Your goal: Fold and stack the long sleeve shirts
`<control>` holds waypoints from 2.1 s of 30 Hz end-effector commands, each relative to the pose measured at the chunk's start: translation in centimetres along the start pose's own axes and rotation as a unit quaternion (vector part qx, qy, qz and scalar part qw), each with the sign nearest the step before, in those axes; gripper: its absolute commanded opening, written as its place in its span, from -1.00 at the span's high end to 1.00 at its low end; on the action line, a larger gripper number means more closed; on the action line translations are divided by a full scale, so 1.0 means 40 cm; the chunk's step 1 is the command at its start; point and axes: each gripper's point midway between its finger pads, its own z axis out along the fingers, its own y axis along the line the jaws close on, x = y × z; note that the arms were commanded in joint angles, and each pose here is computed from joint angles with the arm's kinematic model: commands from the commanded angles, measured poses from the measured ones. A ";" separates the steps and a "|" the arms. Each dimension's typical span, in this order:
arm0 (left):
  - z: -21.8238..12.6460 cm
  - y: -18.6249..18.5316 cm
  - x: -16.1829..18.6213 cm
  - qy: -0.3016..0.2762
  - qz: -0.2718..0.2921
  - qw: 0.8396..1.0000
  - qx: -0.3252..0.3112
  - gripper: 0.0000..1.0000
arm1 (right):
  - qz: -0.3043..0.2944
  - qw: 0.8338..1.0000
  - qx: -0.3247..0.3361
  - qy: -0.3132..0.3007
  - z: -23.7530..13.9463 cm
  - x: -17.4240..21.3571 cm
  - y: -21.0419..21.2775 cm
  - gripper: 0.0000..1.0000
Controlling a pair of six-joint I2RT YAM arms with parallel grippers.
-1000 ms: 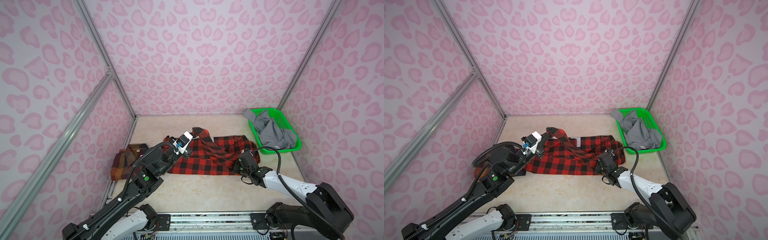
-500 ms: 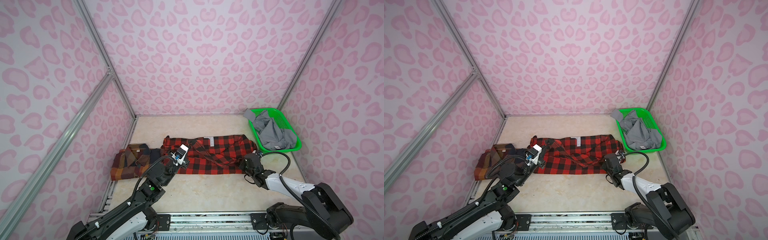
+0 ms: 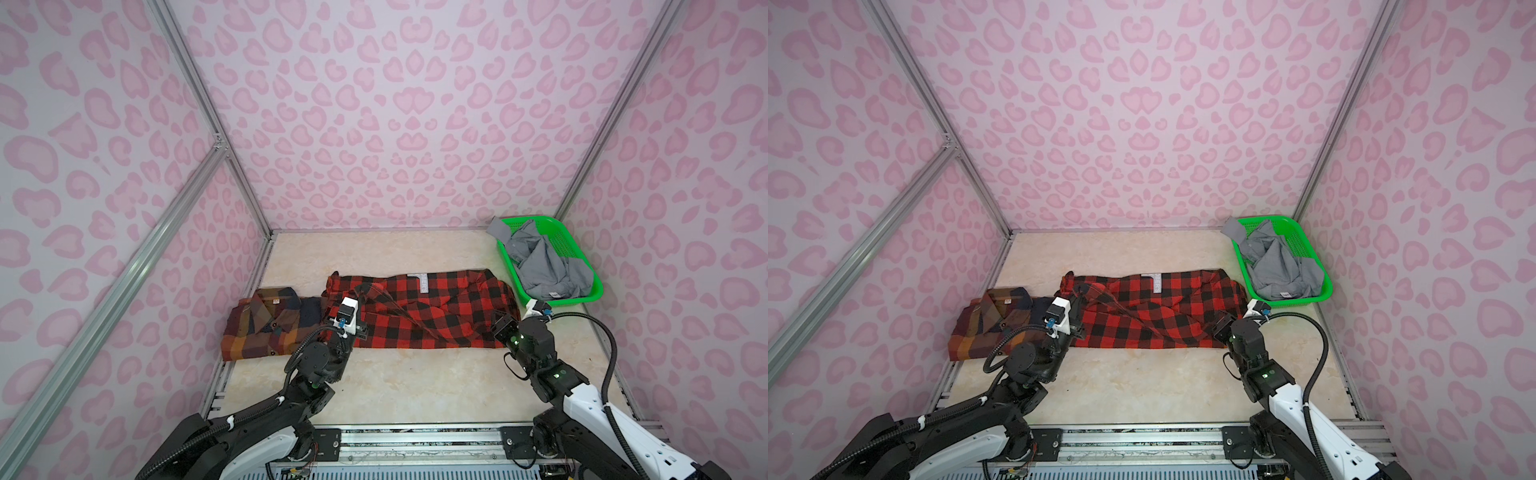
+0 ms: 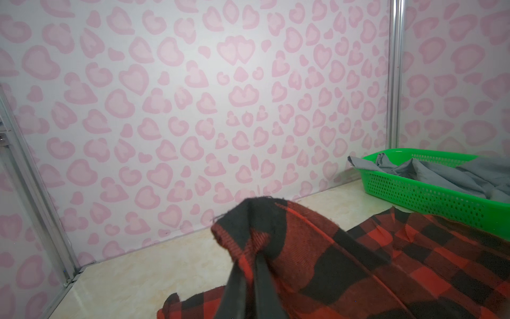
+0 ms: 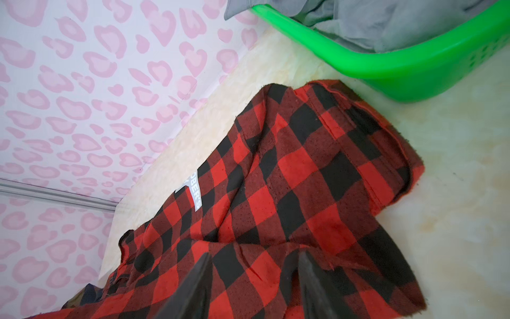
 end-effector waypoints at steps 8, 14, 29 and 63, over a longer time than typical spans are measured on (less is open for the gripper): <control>0.022 0.117 -0.055 -0.033 -0.055 0.992 -0.109 -0.23 | -0.023 0.997 -0.019 0.072 0.030 0.074 0.012 -0.04; -0.025 0.191 -0.090 -0.042 -0.140 0.976 -0.160 -0.46 | -0.027 0.995 -0.024 0.092 0.041 0.099 0.011 -0.05; -0.167 0.230 -0.049 0.148 -0.248 0.941 -0.177 -0.96 | -0.228 0.883 -0.204 0.357 0.172 0.408 0.411 -0.23; -0.257 0.283 -0.016 0.217 -0.145 0.942 -0.212 -0.95 | -0.295 0.846 -0.241 0.373 0.294 0.494 0.545 1.00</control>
